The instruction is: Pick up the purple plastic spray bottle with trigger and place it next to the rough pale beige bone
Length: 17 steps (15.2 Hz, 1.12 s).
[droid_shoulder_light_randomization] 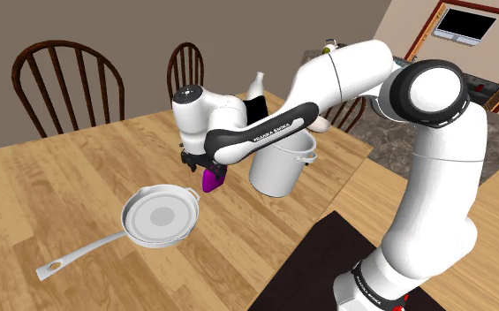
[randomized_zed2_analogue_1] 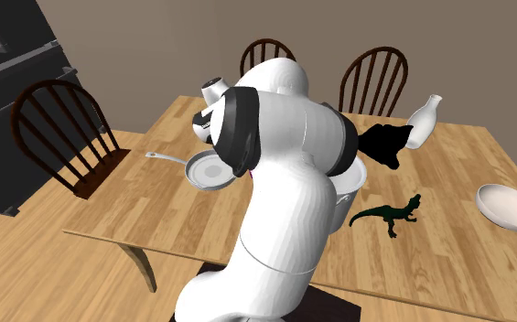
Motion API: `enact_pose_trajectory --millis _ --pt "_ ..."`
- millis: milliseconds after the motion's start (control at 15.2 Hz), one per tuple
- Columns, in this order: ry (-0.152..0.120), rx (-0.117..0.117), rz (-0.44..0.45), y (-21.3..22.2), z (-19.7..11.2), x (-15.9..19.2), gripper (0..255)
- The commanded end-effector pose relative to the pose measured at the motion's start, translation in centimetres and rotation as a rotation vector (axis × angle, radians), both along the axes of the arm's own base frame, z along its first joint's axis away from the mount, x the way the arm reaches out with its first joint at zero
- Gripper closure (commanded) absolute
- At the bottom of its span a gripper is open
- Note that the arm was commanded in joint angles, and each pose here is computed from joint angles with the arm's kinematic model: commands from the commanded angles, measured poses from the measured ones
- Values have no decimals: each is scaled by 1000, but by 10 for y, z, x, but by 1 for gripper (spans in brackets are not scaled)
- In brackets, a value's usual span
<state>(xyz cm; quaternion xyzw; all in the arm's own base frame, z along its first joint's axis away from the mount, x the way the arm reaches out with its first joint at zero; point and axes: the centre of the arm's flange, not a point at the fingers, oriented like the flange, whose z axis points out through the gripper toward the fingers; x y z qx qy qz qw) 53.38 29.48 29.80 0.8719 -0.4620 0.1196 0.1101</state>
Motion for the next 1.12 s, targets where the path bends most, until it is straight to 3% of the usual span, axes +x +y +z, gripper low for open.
enact_pose_trajectory --millis 0,198,264,858,1056 --pt "0 0 0 0 0 0 0" --pt "0 0 0 0 0 0 0" --pt "0 0 0 0 0 0 255" --pt "0 0 0 0 0 0 255" --pt "0 0 0 0 16 0 255"
